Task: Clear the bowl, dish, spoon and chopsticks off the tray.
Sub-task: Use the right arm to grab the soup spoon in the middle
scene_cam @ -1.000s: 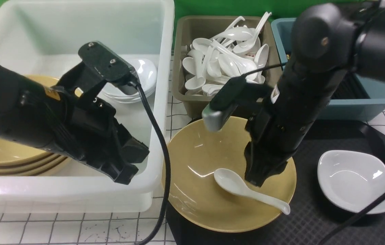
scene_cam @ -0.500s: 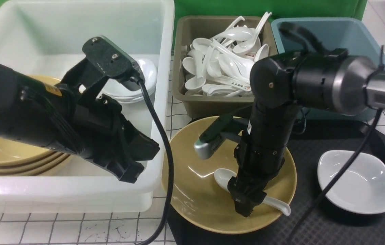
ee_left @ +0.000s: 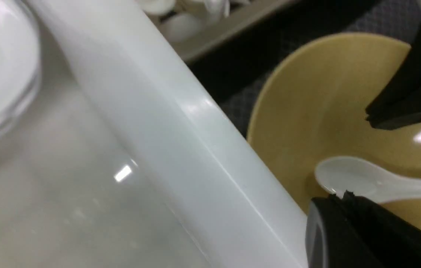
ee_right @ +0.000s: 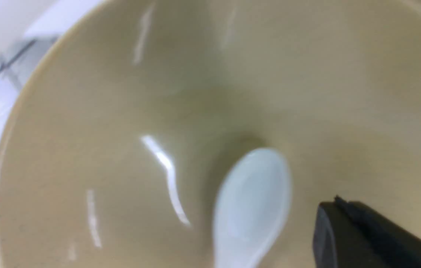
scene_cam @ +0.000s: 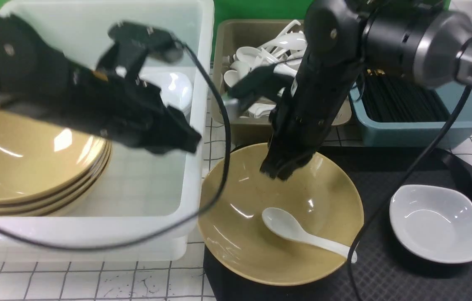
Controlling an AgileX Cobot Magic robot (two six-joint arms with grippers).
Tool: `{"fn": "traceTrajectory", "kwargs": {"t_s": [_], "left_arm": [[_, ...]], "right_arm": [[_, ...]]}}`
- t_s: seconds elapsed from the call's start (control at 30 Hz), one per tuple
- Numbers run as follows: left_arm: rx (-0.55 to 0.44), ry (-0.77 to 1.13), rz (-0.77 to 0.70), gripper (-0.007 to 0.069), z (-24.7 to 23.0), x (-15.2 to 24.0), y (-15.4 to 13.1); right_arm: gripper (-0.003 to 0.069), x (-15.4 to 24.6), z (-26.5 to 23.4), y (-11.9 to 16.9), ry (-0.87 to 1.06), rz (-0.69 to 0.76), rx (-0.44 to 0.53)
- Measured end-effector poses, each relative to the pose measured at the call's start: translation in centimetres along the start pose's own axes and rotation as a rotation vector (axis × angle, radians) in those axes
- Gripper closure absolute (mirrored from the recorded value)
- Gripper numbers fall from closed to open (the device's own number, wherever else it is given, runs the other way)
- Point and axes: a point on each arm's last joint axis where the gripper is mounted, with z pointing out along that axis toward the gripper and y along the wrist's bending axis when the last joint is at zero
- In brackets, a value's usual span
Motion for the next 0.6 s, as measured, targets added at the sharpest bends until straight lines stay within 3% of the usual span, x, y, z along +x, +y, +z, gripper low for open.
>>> {"fn": "traceTrajectory", "kwargs": {"t_s": [0.2, 0.4, 0.47, 0.53, 0.6], "left_arm": [[-0.052, -0.039, -0.022, 0.0631, -1.6, -1.0, 2.0], [-0.041, -0.003, -0.021, 0.0631, -1.1, -0.2, 2.1], [-0.036, 0.006, -0.013, 0.0631, -0.9, 0.1, 2.1], [-0.03, 0.006, -0.011, 0.0631, -0.8, 0.2, 2.0], [-0.027, 0.003, -0.013, 0.0631, -0.8, 0.2, 2.0]], "right_arm": [[0.0622, 1.7, -0.9, 1.0, 0.022, 0.02, -0.004], [0.0589, 3.9, 2.1, 3.1, 0.155, -0.022, -0.048], [0.0556, 4.1, 2.5, 3.2, 0.17, -0.026, -0.048], [0.0421, 4.2, 2.6, 3.1, 0.176, -0.03, -0.037], [0.0333, 4.2, 2.6, 3.1, 0.178, -0.028, -0.035]]}}
